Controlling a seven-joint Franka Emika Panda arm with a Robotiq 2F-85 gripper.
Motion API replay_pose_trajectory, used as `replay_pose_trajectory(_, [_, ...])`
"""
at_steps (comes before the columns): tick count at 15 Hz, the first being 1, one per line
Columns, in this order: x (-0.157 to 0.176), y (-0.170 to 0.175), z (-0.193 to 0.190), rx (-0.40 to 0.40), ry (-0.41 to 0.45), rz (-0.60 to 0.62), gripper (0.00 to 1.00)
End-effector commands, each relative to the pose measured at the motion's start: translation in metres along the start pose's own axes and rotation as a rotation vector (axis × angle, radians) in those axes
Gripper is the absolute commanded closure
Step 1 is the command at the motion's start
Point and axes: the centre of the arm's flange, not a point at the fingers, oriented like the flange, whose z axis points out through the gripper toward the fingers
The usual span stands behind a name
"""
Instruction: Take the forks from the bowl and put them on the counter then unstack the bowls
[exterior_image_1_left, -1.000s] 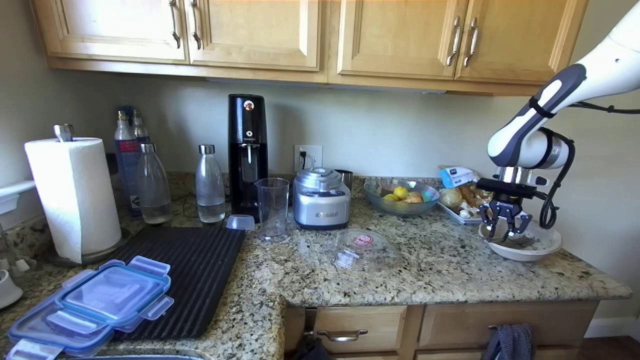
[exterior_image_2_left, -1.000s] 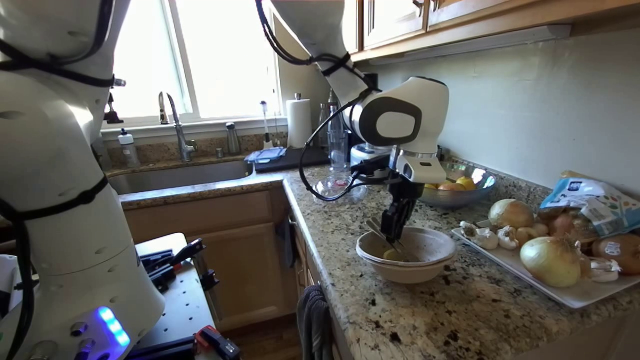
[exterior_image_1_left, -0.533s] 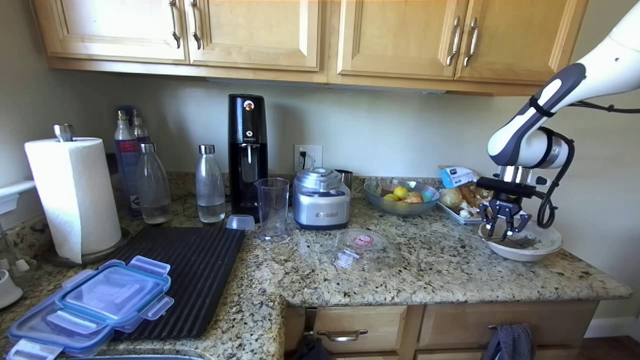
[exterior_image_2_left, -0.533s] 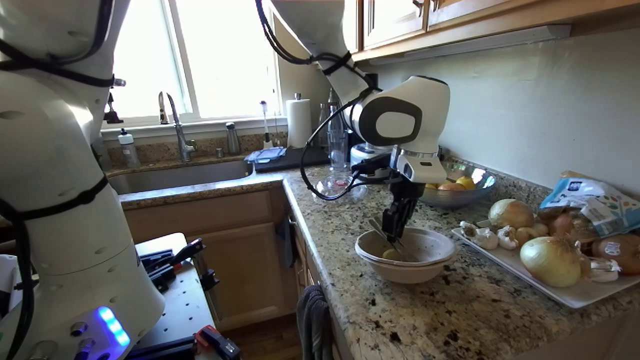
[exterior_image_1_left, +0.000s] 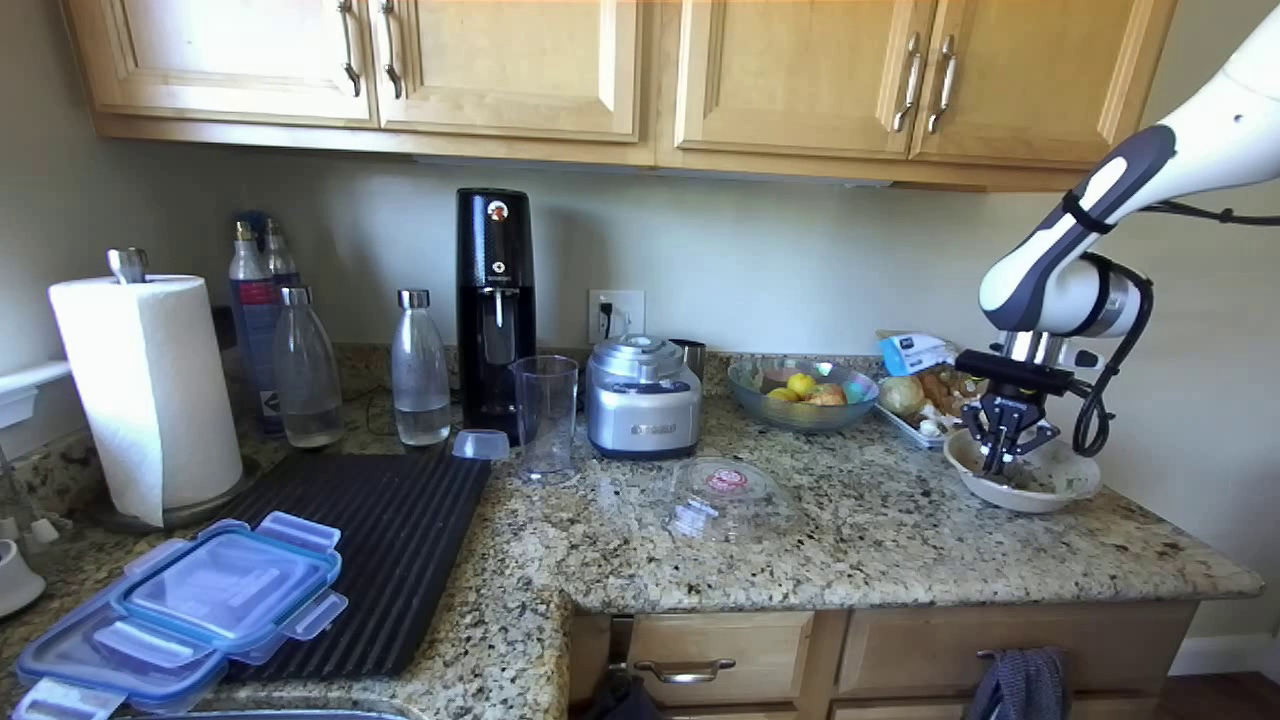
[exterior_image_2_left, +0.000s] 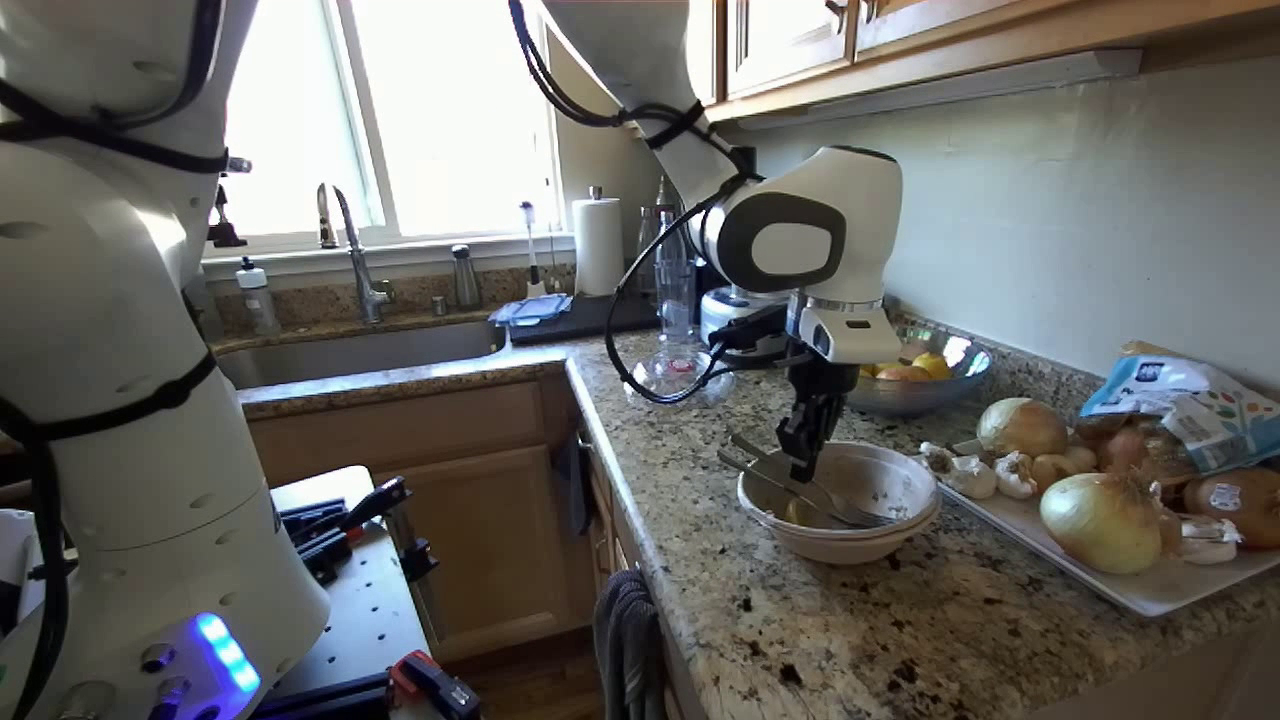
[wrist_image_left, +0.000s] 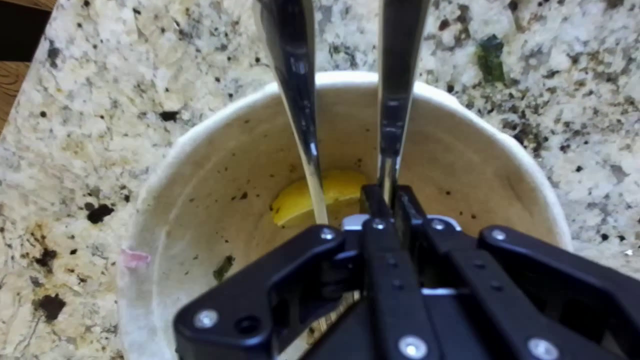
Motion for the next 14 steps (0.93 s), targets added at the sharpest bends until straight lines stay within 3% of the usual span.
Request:
replay_pose_trajectory(1, [-0.002,0.019,-0.011,0.043,0.010,0.017,0.93])
replay_pose_trajectory(9, [-0.030,0.021,-0.069,0.151,0.070,-0.092,0.93])
replay_pose_trajectory(14, [-0.082,0.000,-0.103,0.188,0.077,-0.282,0.93])
